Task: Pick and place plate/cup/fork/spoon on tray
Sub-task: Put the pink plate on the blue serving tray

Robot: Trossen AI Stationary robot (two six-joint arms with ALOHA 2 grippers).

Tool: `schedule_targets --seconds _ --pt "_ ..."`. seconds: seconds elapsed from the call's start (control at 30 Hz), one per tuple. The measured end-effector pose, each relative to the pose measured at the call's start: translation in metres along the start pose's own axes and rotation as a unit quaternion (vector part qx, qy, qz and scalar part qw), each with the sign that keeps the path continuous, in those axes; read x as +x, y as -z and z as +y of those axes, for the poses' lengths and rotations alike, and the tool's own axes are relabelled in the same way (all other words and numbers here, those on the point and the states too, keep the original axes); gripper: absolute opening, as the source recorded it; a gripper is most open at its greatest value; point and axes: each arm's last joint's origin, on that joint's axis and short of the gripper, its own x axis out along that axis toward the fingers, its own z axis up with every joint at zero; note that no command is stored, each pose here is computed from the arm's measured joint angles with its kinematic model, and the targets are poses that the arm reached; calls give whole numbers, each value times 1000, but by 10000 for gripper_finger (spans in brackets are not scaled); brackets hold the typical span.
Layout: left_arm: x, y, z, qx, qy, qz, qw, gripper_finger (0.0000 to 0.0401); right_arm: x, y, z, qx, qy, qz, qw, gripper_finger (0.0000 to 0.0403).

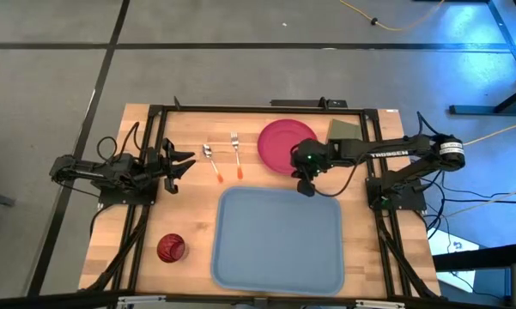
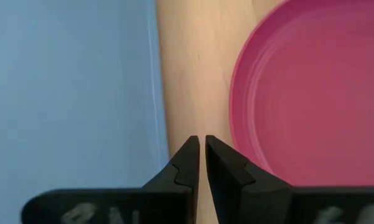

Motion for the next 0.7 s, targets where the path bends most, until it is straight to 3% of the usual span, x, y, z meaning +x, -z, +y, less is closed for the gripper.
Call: schedule_targets --seconds 0.37,0.53,0.7 --pt "0 0 0 0 0 0 1000 115 0 -5 2 11 9 -26 1000 41" --pt "0 0 0 0 0 0 1000 115 4 -1 0 51 18 -6 999 84" --pt "0 0 0 0 0 0 1000 115 19 1 -4 50 36 13 998 114"
